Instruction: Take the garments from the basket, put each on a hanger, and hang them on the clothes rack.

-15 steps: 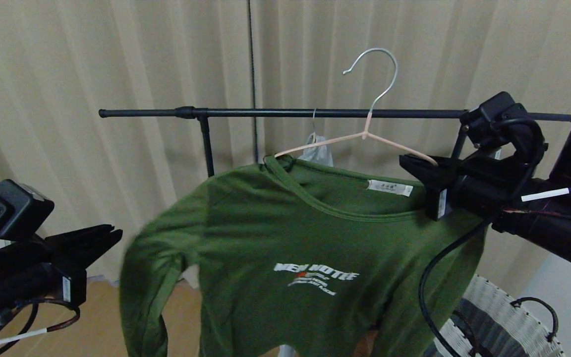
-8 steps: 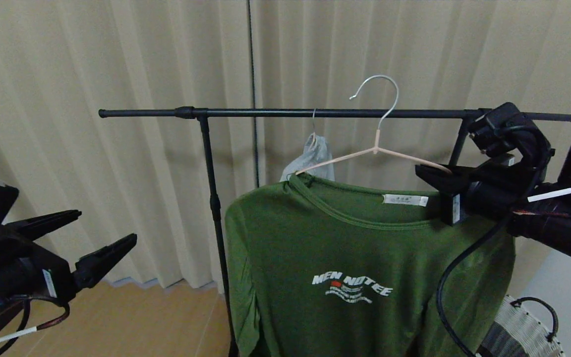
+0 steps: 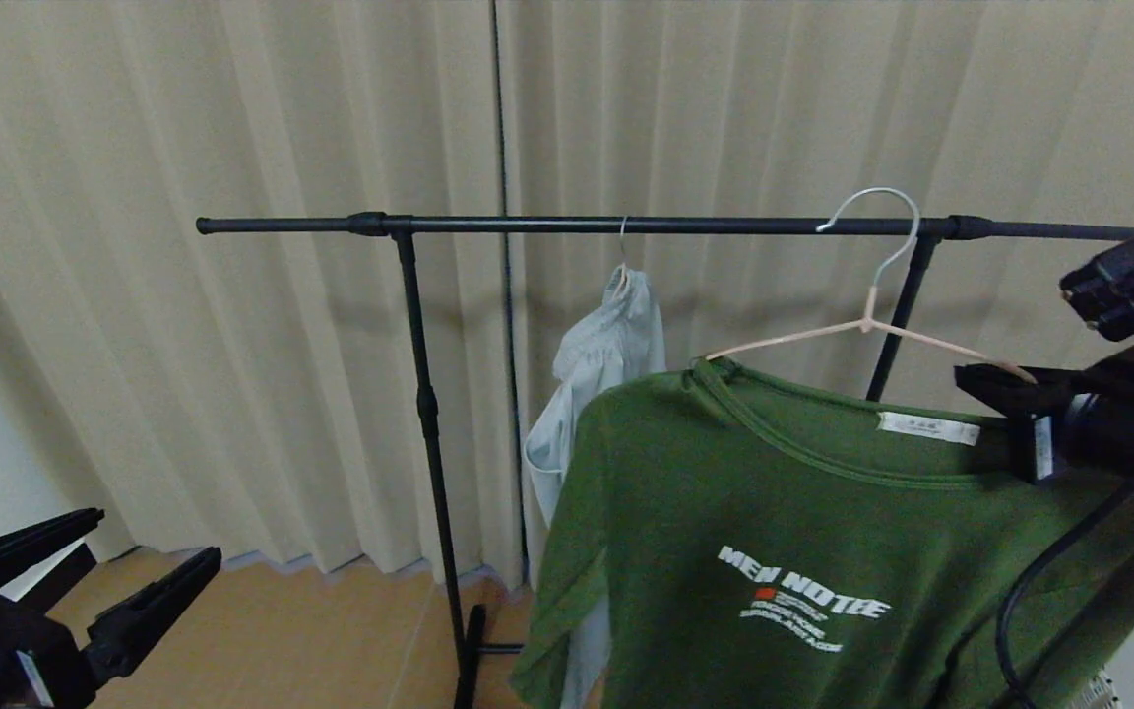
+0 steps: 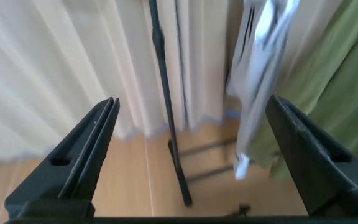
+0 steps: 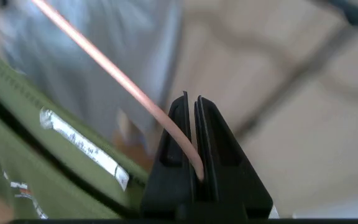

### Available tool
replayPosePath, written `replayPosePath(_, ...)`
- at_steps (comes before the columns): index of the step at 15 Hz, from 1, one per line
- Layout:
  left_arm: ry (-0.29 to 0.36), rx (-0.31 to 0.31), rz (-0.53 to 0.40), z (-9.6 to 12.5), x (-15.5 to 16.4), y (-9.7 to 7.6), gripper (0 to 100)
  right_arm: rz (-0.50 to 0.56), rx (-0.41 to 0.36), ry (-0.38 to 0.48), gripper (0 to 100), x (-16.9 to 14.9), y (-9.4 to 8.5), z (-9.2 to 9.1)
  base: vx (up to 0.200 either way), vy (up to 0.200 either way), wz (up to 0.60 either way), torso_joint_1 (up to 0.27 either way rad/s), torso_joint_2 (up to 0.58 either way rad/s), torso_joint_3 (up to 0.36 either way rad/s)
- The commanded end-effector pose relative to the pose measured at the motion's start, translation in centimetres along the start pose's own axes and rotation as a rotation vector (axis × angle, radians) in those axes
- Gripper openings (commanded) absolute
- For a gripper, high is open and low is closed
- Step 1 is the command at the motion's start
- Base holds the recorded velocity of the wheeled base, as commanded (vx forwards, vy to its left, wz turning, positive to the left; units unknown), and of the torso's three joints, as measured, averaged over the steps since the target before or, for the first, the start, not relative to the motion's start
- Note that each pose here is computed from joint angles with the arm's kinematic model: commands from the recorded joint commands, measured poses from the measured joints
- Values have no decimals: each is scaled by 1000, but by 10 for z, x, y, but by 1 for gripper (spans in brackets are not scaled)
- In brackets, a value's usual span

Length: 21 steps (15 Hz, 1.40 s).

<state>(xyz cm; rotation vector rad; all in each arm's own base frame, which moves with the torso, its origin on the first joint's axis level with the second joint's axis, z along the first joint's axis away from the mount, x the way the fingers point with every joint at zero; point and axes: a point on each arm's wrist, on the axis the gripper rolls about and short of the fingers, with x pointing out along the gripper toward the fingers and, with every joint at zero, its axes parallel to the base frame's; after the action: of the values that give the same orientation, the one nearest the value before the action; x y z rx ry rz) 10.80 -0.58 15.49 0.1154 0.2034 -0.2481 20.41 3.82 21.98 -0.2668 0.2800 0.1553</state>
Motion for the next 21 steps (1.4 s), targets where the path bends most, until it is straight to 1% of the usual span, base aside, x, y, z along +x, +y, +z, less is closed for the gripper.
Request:
replayPosePath(1, -21, 5, 4, 0, -5, -1, 100, -84, 26, -2, 0, -24, -17, -5, 0, 0, 0, 0, 0, 0)
replayPosePath(2, -34, 10, 4, 1, -7, -2, 100, -134, 42, 31, 0, -31, -25, -14, 0, 0, 0, 0, 0, 0)
replayPosePath(3, -40, 10, 4, 1, -8, -2, 100, -162, 52, 53, 0, -32, -29, -20, 0, 0, 0, 0, 0, 0)
replayPosePath(4, -42, 12, 4, 1, -9, -2, 100, -187, 60, 69, 0, -34, -33, -25, 0, 0, 0, 0, 0, 0)
replayPosePath(5, -39, 11, 3, 1, -9, -2, 100, -235, 77, 87, 0, -38, -40, -31, 0, 0, 0, 0, 0, 0)
replayPosePath(8, -37, 12, 3, 1, -8, -2, 100, -305, 98, 112, 0, -41, -50, -37, 0, 0, 0, 0, 0, 0)
replayPosePath(11, -42, 14, 7, 1, -9, -2, 100, -356, 102, 167, 0, -43, -53, -39, 0, 0, 0, 0, 0, 0)
replayPosePath(16, -40, 11, 5, 3, -7, -1, 100, -364, 102, 181, 0, -37, -54, -40, 0, 0, 0, 0, 0, 0)
replayPosePath(21, -46, 11, 6, 4, -8, -1, 100, -362, 103, 186, 0, -32, -56, -39, 200, 0, 0, -1, 0, 7)
